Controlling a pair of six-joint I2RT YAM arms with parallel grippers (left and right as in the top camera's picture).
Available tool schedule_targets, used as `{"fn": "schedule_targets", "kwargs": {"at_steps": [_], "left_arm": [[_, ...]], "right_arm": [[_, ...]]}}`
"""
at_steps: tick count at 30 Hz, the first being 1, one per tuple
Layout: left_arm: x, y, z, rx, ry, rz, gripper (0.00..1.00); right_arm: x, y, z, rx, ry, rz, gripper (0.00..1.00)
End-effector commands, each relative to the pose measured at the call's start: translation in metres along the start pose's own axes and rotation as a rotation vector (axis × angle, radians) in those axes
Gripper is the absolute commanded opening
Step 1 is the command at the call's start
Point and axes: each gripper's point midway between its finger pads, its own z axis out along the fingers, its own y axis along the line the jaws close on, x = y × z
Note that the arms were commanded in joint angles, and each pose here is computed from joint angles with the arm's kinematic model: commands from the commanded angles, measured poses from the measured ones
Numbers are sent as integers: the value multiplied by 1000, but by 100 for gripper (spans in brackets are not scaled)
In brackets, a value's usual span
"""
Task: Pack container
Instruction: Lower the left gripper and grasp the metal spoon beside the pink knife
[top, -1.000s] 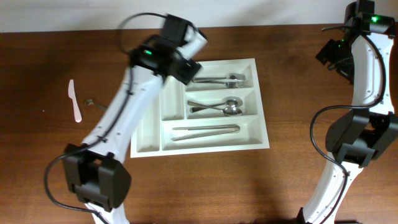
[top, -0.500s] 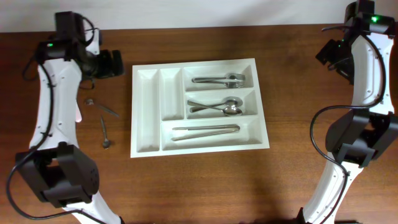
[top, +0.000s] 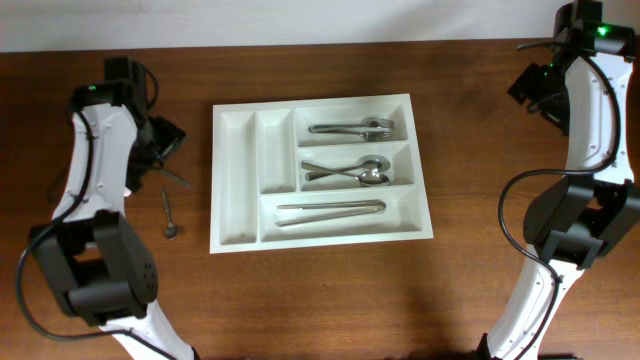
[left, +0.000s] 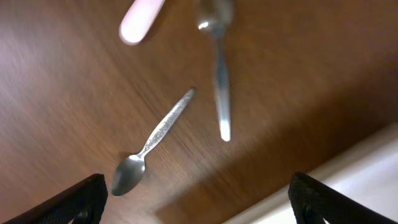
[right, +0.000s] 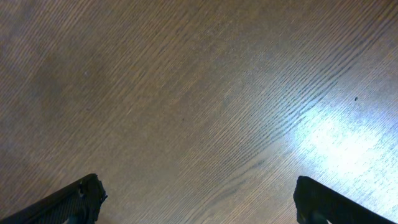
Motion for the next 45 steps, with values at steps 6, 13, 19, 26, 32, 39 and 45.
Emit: {"fn": "schedule_targets", "kwargs": {"at_steps": [6,13,19,26,32,39,45], "left_arm": [[-16,-7,42,-34,-52,-205,91],[-23,-11,77,-76,-80,-204,92],[-26,-10,103,-94,-75,-212,92],[-39,-10,121,-79,-88,-243,83],[-36,-13,136,-57,-43,-249,54],[-8,-16,150,-50,92,-207,29],[3,-4,148,-99,133,-199,15]], "right_arm": [[-1,1,-11,-13,-19,0,99],[-1,1,-11,-13,-19,0,99],[-1,1,-11,-13,-19,0,99],[-1,1,-11,-13,-19,0,99],[-1,1,-11,-13,-19,0,99],[-1,1,-11,-13,-19,0,99],[-1,1,-11,-13,-19,0,99]]}}
